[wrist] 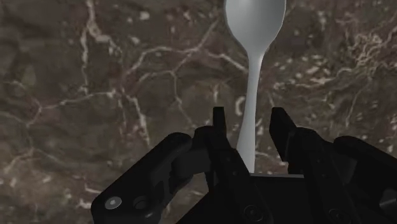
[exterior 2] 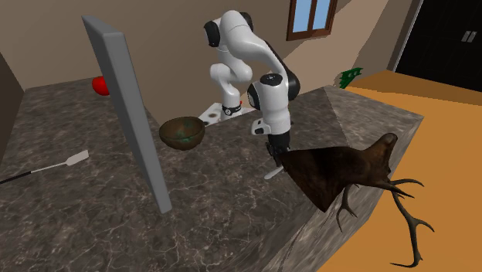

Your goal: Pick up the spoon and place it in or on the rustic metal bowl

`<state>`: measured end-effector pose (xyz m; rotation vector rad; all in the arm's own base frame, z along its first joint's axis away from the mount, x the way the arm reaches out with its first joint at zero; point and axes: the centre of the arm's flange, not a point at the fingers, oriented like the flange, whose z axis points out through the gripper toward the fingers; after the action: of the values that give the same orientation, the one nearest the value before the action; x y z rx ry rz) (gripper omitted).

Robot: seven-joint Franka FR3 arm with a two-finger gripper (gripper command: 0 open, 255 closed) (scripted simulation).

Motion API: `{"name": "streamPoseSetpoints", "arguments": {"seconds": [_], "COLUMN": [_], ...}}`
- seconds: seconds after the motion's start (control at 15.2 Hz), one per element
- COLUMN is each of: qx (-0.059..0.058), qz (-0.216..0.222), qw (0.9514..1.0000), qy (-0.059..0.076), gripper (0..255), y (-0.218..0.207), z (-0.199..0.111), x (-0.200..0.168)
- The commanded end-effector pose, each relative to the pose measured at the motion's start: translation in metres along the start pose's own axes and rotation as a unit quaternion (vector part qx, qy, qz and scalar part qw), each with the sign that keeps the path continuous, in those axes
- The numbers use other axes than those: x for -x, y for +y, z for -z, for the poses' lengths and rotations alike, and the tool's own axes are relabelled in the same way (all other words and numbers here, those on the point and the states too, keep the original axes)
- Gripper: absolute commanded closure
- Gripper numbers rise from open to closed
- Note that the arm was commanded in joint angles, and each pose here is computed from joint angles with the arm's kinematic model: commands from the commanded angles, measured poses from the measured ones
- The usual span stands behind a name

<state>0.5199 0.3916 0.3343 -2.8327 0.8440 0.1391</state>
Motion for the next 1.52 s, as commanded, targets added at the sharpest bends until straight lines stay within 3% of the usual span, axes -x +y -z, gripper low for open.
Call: {"name": "streamPoseSetpoints", "arguments": {"seconds": [0.0, 0.46, 1.45], "qx": [-0.002, -0.002, -0.002], "qz": [0.000, 0.000, 0.000], "qw": [1.0000, 1.0000, 1.0000], "qy": [0.000, 0.000, 0.000], "gripper": [255, 255, 255], "y": [0.000, 0.000, -0.012], "z": [-0.002, -0.002, 0.076], "x": [0.000, 0.000, 0.012]}}
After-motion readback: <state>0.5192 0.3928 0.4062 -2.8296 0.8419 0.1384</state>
